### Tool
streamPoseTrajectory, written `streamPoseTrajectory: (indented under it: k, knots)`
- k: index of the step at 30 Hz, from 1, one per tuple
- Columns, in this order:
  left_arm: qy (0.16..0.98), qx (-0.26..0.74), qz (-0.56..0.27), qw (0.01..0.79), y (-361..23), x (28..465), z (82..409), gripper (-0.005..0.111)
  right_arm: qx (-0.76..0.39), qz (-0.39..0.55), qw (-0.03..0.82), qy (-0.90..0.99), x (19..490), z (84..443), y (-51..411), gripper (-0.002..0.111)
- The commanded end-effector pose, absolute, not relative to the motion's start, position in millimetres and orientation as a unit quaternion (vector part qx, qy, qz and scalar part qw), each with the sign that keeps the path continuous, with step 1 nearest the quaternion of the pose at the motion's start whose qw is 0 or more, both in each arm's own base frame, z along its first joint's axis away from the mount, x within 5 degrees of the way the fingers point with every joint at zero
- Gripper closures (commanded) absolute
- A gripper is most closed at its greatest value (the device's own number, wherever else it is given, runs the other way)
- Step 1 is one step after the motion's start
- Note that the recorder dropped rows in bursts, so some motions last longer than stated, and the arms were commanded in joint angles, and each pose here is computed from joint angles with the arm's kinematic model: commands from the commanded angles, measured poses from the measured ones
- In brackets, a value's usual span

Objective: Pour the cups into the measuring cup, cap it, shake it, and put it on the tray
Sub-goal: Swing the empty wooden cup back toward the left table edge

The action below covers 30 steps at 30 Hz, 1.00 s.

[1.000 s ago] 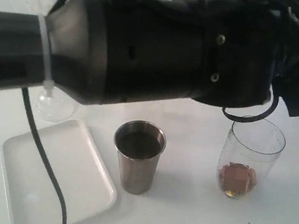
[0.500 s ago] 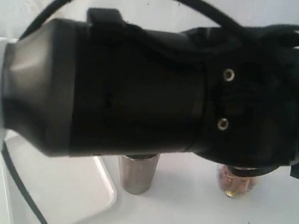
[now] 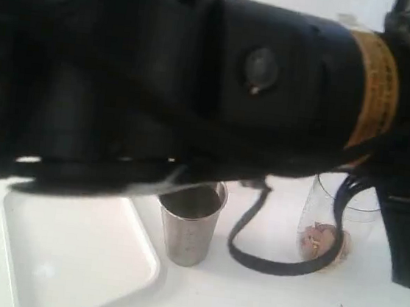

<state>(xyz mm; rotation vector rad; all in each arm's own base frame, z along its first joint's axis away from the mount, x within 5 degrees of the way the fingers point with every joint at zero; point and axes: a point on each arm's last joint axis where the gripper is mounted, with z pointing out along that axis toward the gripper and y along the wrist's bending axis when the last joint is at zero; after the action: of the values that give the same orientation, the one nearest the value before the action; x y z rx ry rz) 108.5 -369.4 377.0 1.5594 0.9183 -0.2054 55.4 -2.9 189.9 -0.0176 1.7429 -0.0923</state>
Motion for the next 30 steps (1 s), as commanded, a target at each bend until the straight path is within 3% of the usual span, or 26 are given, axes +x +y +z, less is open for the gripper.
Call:
streamPoseTrajectory:
  k: [1,6,10,15,22,26,30]
  knots:
    - [0.391,0.675,-0.113,0.615,-346,95,379,0.107,-0.006,-0.043,0.647,0.761,55,191,-3,0.108]
    - [0.407,0.687,-0.085,0.596,-321,93,369,0.107,-0.006,-0.043,0.647,0.761,55,191,-3,0.108]
    - [0.515,0.644,-0.053,0.564,-297,111,371,0.107,-0.006,-0.043,0.647,0.761,55,191,-3,0.108]
    - [0.64,0.514,-0.036,0.57,-255,155,385,0.107,-0.006,-0.043,0.647,0.761,55,191,-3,0.108]
    - [0.749,0.303,-0.005,0.589,-178,220,394,0.107,-0.006,-0.043,0.647,0.761,55,191,-3,0.108]
    - [0.794,0.183,0.027,0.579,-126,252,376,0.107,-0.006,-0.043,0.647,0.761,55,191,-3,0.108]
    - [0.816,0.094,0.0,0.571,-79,275,342,0.107,-0.006,-0.043,0.647,0.761,55,191,-3,0.108]
